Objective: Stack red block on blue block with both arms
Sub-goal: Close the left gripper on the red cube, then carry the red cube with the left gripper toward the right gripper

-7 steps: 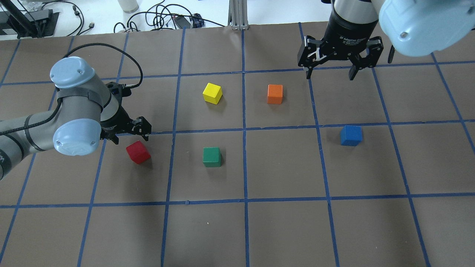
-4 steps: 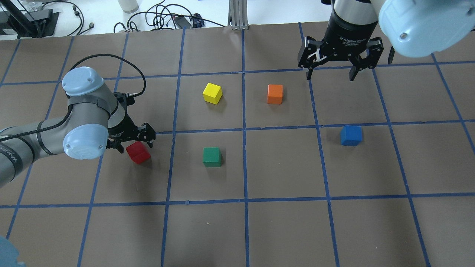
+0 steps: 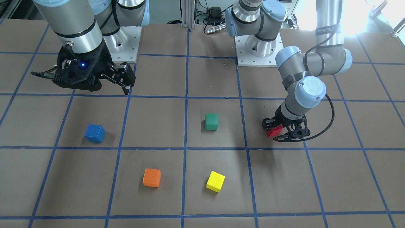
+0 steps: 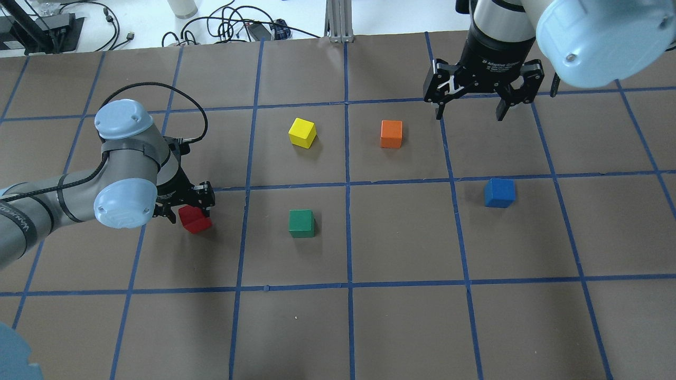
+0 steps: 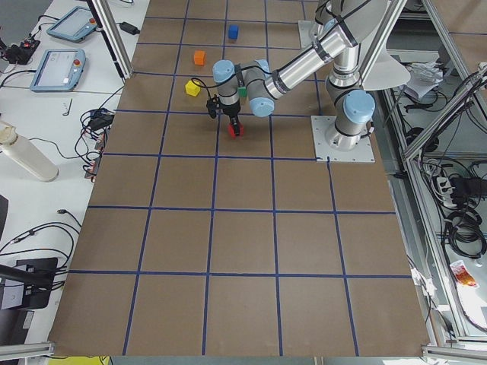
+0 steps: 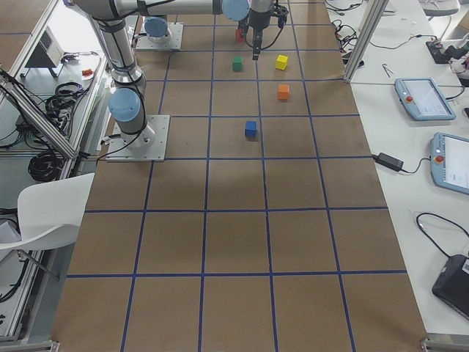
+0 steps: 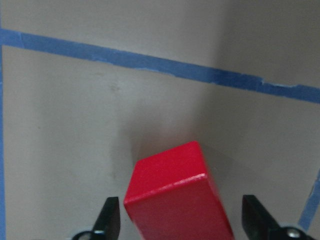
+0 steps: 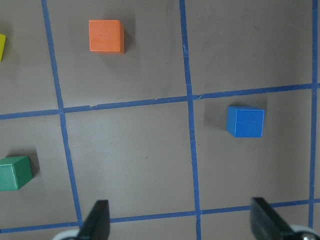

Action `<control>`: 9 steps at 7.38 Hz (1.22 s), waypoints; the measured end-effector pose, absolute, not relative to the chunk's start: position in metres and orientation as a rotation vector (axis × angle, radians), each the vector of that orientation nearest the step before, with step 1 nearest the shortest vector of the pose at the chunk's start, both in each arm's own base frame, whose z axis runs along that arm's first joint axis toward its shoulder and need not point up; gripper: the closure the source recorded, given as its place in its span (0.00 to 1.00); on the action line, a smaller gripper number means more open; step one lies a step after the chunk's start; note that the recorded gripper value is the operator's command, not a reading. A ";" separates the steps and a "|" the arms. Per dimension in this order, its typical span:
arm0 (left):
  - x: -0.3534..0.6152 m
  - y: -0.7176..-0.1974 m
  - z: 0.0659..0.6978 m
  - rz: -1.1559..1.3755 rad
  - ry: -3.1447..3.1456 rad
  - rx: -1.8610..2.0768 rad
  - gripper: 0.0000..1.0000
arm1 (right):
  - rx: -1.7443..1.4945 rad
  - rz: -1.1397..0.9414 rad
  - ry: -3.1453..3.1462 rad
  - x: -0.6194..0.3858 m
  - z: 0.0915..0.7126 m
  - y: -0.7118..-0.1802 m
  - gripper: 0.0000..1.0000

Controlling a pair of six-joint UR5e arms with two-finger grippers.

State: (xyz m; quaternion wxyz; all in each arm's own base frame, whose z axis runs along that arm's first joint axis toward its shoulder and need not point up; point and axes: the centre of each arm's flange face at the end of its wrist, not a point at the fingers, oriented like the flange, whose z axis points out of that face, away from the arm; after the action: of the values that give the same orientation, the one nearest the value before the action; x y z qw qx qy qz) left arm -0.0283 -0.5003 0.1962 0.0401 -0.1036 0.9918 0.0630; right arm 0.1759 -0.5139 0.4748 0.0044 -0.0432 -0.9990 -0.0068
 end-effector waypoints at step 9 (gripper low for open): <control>-0.255 -0.575 0.312 0.045 3.196 0.140 0.95 | -0.119 -0.008 -3.128 0.175 0.477 -0.513 0.00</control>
State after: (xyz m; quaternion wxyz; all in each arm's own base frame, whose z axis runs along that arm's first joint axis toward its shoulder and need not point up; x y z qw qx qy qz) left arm -0.2547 -0.5746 0.3119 -0.0291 0.0436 0.9985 0.0141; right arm 0.1750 -0.5134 0.4770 0.0058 -0.0380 -0.9993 -0.0025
